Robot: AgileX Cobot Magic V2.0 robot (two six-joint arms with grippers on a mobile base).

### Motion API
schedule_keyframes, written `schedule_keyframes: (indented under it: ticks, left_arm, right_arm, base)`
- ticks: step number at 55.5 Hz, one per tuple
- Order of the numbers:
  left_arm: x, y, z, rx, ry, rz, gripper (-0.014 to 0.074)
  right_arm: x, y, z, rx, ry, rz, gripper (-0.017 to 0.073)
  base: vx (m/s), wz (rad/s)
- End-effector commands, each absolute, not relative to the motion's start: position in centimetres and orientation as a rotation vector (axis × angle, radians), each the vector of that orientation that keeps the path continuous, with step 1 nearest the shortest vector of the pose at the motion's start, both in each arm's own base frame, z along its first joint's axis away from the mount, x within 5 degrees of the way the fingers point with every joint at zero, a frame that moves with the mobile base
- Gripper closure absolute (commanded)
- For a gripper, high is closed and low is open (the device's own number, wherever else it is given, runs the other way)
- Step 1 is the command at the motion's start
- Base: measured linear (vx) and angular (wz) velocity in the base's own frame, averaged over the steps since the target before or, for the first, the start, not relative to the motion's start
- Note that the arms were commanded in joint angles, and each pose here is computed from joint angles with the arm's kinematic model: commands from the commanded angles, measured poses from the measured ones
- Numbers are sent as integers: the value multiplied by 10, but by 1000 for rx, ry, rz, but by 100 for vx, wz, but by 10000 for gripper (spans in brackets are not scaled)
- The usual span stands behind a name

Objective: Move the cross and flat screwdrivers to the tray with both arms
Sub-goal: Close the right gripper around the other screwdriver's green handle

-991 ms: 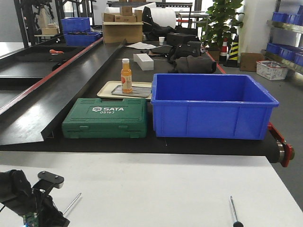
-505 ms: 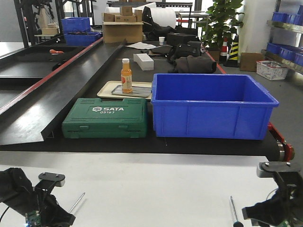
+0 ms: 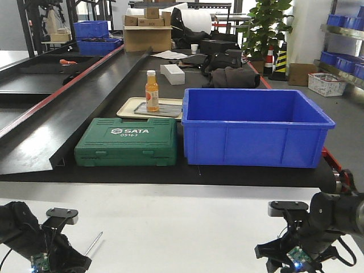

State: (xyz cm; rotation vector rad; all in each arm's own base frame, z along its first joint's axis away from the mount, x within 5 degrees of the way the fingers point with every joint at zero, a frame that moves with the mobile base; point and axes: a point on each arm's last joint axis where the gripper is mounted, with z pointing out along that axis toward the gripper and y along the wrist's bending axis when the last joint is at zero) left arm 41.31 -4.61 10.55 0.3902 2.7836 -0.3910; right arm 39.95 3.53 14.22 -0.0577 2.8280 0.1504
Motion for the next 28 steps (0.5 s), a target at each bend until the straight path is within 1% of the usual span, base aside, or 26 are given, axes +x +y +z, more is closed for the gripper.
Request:
schedule_keyframes:
  ticks: [1,12,18,28]
  left_arm:
    - [409,-52,117,365,2804,-471,599]
    - [409,-52,117,363,2806,-476,599]
    - [409,-52,117,362,2804,-474,599]
    - [409,-52,117,360,2800,-470,599]
  right_arm:
    - [413,34,163,-44,2759,122,127]
    - [419,29,163,22,2803,53,127]
    - [420,29,161,23,2796,49,127]
    - [419,29,147,24,2851,45,128]
  base:
    - [0,0]
    - [0,0]
    - [0,0]
    - [0,0]
